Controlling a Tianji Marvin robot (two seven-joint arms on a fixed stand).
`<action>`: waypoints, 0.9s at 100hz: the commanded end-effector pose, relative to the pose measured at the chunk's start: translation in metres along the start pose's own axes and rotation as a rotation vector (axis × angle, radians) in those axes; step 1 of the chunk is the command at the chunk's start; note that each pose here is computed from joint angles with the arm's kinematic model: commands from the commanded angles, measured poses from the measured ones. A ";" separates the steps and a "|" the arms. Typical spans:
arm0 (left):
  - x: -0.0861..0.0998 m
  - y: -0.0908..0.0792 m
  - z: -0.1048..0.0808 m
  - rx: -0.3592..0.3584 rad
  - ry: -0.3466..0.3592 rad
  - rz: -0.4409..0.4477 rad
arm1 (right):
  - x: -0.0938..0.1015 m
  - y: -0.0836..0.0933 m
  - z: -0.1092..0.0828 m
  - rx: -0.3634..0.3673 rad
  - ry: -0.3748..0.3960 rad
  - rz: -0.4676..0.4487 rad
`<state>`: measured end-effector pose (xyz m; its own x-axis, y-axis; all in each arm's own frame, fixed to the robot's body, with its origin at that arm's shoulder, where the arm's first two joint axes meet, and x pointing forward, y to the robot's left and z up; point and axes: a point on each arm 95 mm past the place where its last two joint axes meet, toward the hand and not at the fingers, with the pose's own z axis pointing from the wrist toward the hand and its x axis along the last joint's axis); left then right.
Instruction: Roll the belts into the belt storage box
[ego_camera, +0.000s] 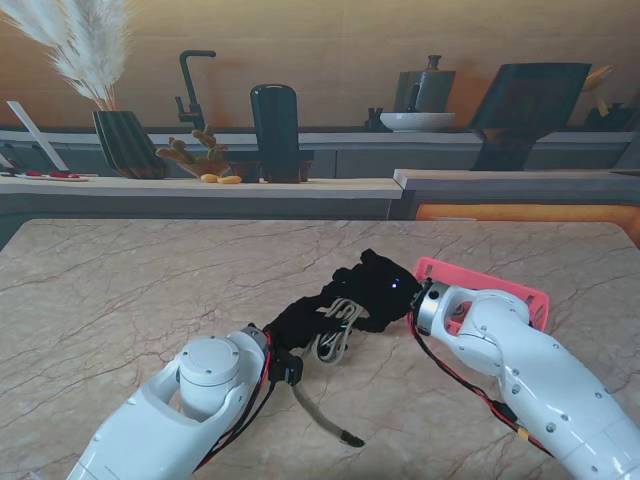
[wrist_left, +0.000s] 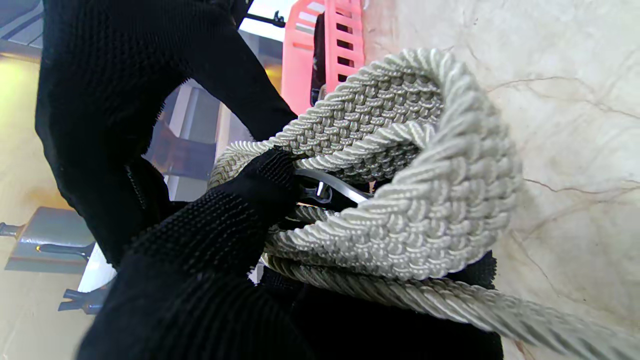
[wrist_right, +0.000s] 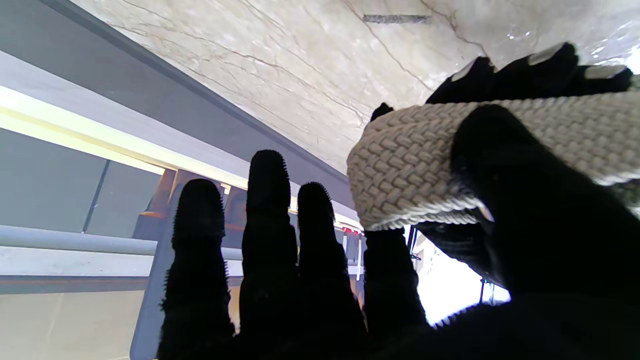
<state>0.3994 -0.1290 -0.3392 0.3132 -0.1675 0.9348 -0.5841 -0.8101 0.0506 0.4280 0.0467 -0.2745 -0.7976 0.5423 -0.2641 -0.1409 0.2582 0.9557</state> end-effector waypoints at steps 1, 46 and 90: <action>0.004 0.005 -0.001 -0.006 0.013 -0.013 | -0.001 -0.001 0.002 0.004 0.012 -0.001; 0.005 0.009 -0.001 0.063 0.030 -0.052 | 0.004 -0.009 0.009 -0.007 0.033 0.037; 0.008 0.009 -0.002 0.073 0.079 -0.028 | 0.005 -0.013 0.020 -0.039 0.050 0.120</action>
<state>0.3946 -0.1325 -0.3411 0.3054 -0.1213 0.9445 -0.5066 -0.8605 0.0533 0.4399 0.0549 -0.2874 -0.8311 0.5345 -0.1538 -0.0728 0.1696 0.9828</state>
